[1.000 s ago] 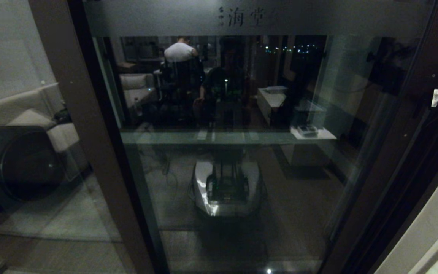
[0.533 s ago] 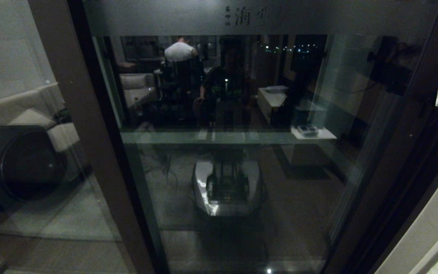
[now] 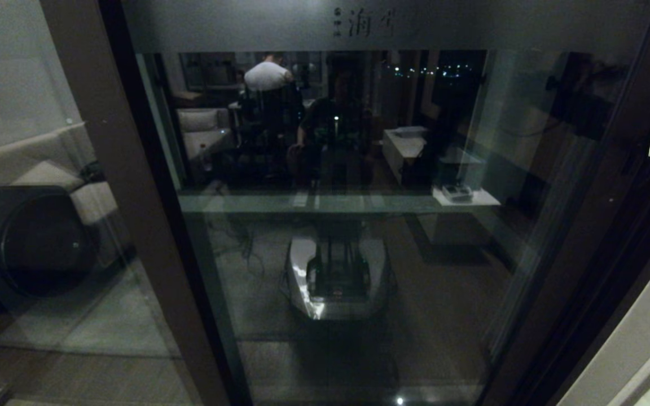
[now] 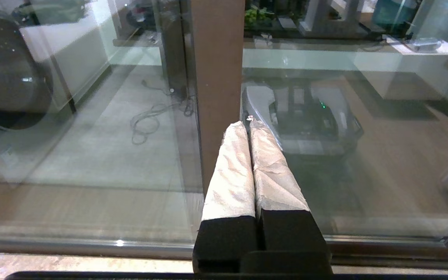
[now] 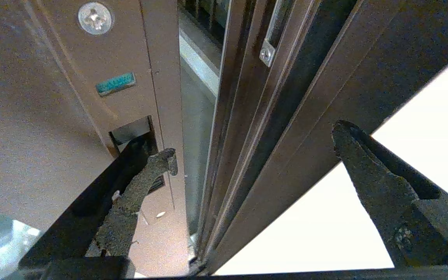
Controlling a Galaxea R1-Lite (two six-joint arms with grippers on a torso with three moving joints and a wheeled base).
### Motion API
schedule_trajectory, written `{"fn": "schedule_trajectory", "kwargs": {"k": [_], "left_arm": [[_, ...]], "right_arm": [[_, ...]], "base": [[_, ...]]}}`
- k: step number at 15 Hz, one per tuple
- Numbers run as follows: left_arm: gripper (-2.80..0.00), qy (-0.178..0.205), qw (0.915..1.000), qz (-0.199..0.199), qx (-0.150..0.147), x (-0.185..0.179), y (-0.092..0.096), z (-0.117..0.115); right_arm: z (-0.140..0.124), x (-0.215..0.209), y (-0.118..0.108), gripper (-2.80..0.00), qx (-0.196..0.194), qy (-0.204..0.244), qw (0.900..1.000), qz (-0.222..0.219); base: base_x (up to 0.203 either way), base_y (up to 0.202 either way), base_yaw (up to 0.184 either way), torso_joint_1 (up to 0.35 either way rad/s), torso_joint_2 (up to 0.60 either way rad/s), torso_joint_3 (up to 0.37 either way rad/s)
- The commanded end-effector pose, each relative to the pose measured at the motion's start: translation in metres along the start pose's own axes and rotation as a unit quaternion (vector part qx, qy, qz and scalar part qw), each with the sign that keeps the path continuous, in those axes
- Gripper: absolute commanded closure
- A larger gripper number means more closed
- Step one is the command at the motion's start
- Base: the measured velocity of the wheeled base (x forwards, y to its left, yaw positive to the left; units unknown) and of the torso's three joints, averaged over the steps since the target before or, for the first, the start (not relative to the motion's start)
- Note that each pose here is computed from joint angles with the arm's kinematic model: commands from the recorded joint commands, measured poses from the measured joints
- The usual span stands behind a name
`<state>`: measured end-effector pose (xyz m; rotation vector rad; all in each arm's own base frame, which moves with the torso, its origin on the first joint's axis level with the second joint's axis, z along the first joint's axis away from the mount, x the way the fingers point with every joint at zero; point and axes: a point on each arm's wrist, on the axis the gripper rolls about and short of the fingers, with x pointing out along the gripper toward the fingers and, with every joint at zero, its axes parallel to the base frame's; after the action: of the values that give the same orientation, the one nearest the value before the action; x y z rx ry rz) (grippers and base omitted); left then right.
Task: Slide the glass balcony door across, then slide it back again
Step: Close the slid door
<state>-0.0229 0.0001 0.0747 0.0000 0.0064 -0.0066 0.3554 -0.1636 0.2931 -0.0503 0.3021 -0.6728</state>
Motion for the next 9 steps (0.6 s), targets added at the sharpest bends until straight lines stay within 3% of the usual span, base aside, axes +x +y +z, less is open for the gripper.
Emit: {"fn": "schedule_trajectory", "kwargs": {"k": [1, 7, 9], "left_arm": [[0.0, 0.001, 1.0, 0.0, 0.0, 0.0, 0.0, 0.0], [0.0, 0.001, 1.0, 0.0, 0.0, 0.0, 0.0, 0.0], [0.0, 0.001, 1.0, 0.0, 0.0, 0.0, 0.0, 0.0]], "right_arm": [[0.009, -0.025, -0.007, -2.8, 0.003, -0.015, 1.0, 0.01], [0.013, -0.065, -0.017, -2.8, 0.001, -0.027, 0.999, 0.032], [0.012, -0.073, -0.018, -2.8, -0.006, -0.03, 0.998, 0.058]], "base": [[0.0, 0.0, 0.0, 0.0, 0.0, 0.0], [0.0, 0.0, 0.0, 0.0, 0.0, 0.0], [0.0, 0.0, 0.0, 0.0, 0.0, 0.0]]}}
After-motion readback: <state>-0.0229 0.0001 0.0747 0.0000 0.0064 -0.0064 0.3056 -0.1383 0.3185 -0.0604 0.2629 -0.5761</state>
